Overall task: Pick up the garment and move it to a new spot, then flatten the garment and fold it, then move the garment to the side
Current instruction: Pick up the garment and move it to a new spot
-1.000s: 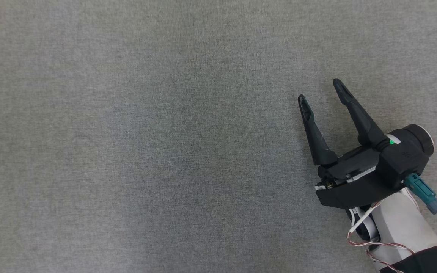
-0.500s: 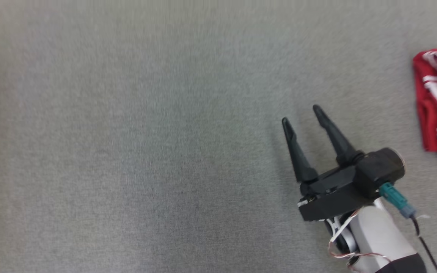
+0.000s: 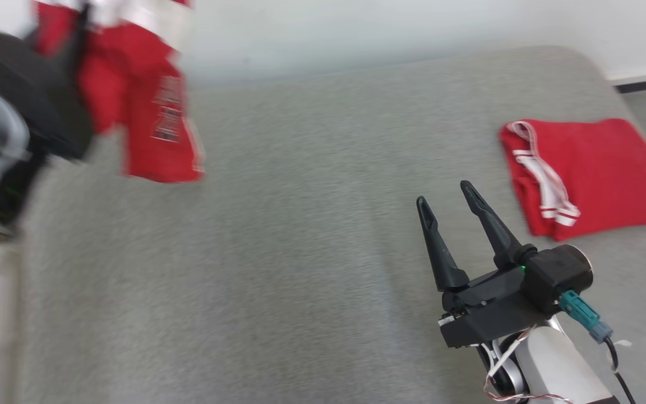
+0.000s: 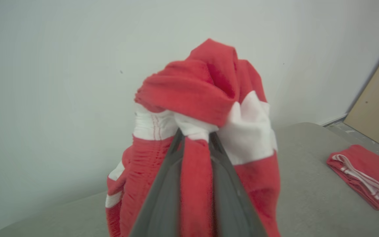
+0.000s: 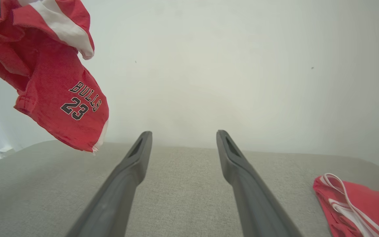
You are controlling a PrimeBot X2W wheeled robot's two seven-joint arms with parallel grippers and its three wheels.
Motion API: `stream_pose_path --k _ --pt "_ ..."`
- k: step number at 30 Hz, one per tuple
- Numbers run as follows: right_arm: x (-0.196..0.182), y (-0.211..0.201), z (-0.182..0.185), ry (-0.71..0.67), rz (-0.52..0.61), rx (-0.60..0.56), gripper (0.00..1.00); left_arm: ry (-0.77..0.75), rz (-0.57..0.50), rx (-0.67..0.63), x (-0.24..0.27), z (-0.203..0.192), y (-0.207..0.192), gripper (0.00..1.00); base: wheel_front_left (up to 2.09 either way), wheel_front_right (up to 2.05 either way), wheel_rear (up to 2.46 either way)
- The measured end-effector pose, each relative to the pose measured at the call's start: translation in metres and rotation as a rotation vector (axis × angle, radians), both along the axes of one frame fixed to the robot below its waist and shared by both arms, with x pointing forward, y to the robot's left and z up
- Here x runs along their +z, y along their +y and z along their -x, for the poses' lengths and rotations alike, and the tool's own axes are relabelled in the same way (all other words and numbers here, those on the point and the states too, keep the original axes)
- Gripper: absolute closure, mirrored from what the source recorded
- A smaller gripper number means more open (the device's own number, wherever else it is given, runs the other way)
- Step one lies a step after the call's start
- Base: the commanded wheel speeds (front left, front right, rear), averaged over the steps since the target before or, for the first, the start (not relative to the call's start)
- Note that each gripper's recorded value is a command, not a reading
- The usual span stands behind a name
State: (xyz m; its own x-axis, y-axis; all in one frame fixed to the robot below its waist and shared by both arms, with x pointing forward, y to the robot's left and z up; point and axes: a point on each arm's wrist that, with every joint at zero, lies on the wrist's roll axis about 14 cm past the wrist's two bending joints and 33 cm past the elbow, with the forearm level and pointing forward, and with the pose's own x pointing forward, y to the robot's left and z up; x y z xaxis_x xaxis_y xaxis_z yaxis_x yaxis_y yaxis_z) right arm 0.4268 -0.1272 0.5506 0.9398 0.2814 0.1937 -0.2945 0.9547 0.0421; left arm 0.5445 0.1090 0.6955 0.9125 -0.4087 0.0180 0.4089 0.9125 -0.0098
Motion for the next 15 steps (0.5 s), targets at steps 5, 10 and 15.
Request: stream_pose_path --k 5,10,15 --pt "0.008 -0.038 0.016 -0.018 0.01 -0.105 0.0 0.013 0.075 -0.217 -0.01 0.028 -0.089 1.0 0.0 0.0 0.0" --pt "0.007 -0.069 0.03 -0.011 0.015 -0.2 0.0 0.112 0.066 -0.366 -0.06 0.052 -0.154 1.0 0.0 0.0 0.0" --pt "-0.002 -0.084 0.037 0.017 0.014 -0.251 0.0 0.252 0.017 -0.415 -0.131 0.068 -0.185 1.0 0.0 0.0 0.0"
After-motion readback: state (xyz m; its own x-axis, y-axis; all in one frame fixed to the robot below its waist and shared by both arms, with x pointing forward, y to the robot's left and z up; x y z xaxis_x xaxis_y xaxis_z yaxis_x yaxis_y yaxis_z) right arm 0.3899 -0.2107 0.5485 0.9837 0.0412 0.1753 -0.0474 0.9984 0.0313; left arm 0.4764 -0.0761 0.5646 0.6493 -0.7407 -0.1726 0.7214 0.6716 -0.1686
